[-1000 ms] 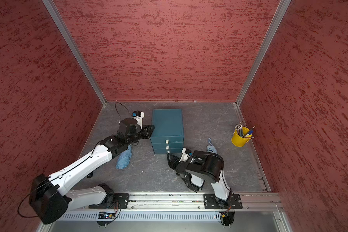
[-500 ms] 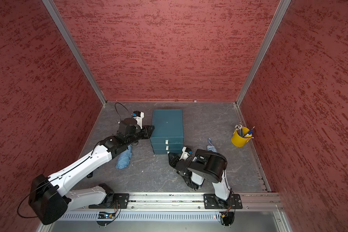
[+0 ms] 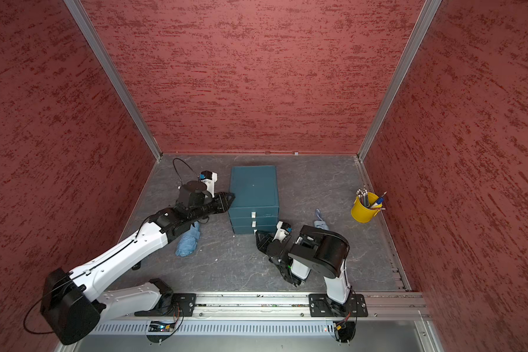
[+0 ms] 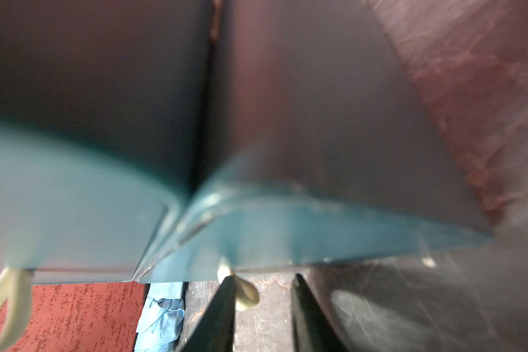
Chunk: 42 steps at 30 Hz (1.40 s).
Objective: Place the umbrella in the drawer by color
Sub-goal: Open the drawer in the storage box.
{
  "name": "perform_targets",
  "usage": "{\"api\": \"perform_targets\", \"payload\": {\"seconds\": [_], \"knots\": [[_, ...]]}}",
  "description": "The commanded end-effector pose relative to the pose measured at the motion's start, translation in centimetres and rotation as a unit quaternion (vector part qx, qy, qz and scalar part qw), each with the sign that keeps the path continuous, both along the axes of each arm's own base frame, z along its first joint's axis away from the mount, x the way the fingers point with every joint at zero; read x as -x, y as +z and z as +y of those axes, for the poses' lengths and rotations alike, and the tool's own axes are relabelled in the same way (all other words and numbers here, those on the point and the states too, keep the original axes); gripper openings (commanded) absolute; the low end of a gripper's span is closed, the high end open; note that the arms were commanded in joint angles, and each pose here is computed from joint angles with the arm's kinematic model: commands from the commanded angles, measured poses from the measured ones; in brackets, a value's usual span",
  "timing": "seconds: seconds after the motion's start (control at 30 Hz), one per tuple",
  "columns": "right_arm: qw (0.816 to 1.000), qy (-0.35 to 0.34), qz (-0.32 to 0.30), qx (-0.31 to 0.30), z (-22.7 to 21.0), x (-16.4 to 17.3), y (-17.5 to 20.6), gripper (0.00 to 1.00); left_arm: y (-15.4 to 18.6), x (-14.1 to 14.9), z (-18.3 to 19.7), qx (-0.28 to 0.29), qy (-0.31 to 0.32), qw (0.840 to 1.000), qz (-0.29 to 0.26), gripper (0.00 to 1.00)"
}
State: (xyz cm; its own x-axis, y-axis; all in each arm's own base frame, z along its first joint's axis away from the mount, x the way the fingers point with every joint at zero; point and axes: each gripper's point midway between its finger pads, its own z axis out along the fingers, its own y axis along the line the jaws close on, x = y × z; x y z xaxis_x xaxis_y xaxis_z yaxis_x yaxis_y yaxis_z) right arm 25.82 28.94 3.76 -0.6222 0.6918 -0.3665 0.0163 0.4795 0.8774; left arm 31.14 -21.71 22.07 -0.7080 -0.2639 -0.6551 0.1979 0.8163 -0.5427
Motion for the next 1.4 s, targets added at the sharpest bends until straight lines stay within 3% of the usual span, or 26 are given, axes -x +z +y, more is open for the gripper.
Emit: {"api": "perform_targets", "payload": {"seconds": [0.0,0.07,0.17,0.3,0.43,0.63,0.93,1.13,1.2,1.3,1.37], "knots": [[0.998,0.061,-0.017,-0.021,2.8,0.6,1.6,0.27,-9.8,6.0,2.1,-0.099,-0.029,0.978,0.180,0.34],[0.997,0.068,-0.017,-0.024,3.2,0.7,1.7,0.27,-9.8,6.0,2.1,-0.100,-0.029,0.978,0.180,0.34],[0.996,0.082,-0.018,-0.033,4.0,0.8,2.1,0.37,-9.8,6.0,2.2,-0.101,-0.026,0.978,0.182,0.34],[0.996,0.082,-0.021,-0.040,4.0,1.2,2.3,0.42,-10.1,5.9,2.5,-0.105,-0.019,0.977,0.183,0.34],[0.995,0.085,-0.020,-0.039,4.2,1.5,2.2,0.42,-10.3,5.9,2.6,-0.103,-0.014,0.977,0.187,0.33],[0.995,0.085,-0.020,-0.044,4.2,1.5,2.2,0.34,-10.5,6.0,2.6,-0.102,-0.014,0.977,0.189,0.32],[0.995,0.084,-0.023,-0.042,4.3,2.2,2.5,0.43,-10.6,6.1,2.8,-0.100,-0.011,0.977,0.190,0.32],[0.995,0.080,-0.026,-0.055,4.5,1.9,2.2,0.26,-10.8,6.3,2.9,-0.100,-0.013,0.976,0.193,0.31],[0.994,0.082,-0.028,-0.059,4.6,1.7,2.3,0.17,-10.8,6.4,3.0,-0.100,-0.013,0.976,0.192,0.31],[0.994,0.084,-0.030,-0.058,4.6,1.7,2.5,0.12,-10.7,6.5,3.1,-0.100,-0.013,0.976,0.192,0.31],[0.994,0.086,-0.034,-0.054,4.5,1.8,2.8,0.03,-10.7,6.5,3.1,-0.099,-0.012,0.976,0.192,0.31]]}}
